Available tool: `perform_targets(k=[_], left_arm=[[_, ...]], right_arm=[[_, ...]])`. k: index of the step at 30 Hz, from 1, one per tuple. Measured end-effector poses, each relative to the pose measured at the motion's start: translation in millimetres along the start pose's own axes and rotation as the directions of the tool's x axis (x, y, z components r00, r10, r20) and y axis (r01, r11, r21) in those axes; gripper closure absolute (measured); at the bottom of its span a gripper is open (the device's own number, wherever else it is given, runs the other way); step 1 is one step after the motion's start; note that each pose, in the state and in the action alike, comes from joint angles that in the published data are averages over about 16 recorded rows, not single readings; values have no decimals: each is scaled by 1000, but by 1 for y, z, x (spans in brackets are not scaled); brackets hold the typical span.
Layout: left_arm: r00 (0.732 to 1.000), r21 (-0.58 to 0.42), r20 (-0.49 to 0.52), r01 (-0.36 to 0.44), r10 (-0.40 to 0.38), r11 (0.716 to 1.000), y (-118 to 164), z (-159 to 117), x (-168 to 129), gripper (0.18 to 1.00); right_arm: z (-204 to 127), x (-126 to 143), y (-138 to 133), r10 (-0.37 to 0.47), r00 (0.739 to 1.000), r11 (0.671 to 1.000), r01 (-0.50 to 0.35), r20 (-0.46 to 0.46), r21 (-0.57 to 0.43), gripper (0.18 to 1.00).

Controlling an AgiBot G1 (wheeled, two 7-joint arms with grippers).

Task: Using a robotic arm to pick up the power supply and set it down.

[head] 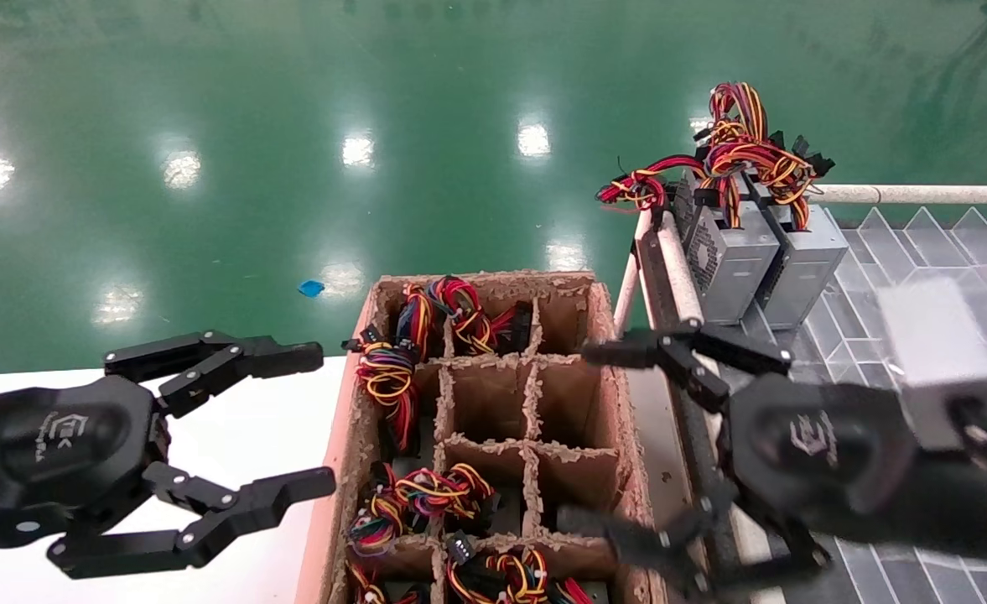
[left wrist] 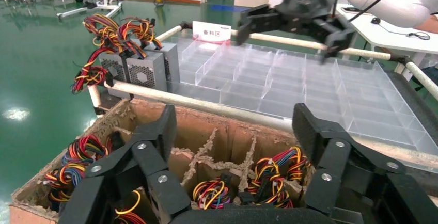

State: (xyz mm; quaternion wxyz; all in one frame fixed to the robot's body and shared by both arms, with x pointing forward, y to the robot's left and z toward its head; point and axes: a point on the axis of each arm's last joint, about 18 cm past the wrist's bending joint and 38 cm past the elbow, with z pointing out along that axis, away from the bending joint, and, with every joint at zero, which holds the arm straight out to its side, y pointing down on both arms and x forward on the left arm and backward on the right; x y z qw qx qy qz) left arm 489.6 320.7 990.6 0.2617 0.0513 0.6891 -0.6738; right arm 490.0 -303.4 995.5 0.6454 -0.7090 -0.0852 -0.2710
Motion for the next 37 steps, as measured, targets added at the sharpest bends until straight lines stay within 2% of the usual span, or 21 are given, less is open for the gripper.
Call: perform_targets(k=[7,13,19,37], left_arm=[[1000,0,0,0,0,1000,0,0,0,347],[1000,0,0,0,0,1000,0,0,0,258],[1000,0,0,0,0,1000,0,0,0,206],[1000,0,0,0,0,1000,0,0,0,184]], right_arm=[[-3,-16,-5,18,998,999,-21,62,42,179],[-4,-20,-6,22,997,998,-26,76,52,179],[-4,-18,-6,20,997,999,-24,69,48,179],[-3,-15,-4,18,998,999,-20,57,38,179]])
